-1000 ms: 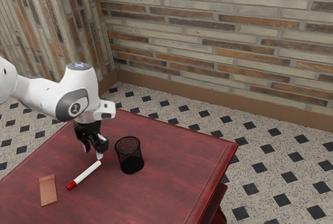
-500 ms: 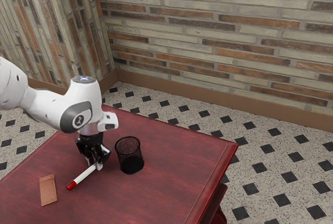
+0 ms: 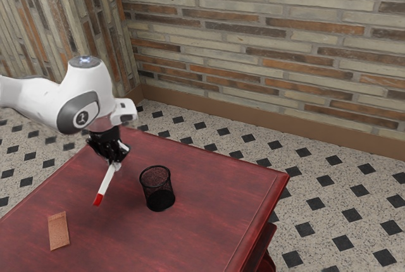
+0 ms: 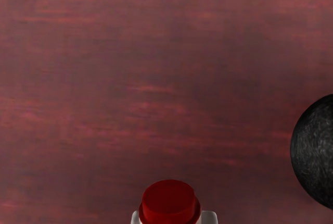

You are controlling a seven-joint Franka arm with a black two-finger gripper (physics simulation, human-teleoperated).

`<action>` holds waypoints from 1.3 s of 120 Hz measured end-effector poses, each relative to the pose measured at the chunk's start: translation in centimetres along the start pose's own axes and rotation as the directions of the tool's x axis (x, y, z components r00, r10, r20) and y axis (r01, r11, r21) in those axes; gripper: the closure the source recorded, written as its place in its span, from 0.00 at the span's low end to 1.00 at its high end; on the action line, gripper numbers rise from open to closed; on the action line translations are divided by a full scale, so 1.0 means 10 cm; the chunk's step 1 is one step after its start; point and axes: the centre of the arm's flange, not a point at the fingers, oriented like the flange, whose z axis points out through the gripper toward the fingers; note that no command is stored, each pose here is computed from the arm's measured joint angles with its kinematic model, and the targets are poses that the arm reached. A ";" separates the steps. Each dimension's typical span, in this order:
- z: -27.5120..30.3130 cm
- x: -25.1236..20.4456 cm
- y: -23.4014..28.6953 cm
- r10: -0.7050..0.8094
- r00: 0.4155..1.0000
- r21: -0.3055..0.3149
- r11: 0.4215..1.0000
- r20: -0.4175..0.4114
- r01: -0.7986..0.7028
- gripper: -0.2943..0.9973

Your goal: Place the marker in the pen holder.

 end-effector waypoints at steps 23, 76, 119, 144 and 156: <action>-1.46 0.06 0.68 0.084 0.972 -0.034 0.995 -0.219 -0.094 0.83; -1.15 0.46 1.01 0.090 0.974 -0.093 0.989 -0.207 -0.111 0.81; -0.58 0.59 0.99 0.091 0.985 -0.093 0.990 -0.144 -0.105 0.80; -0.17 0.52 0.99 0.101 0.992 -0.104 0.989 -0.072 -0.108 0.63; -0.32 0.52 0.98 0.106 0.991 -0.111 0.987 -0.085 -0.115 0.48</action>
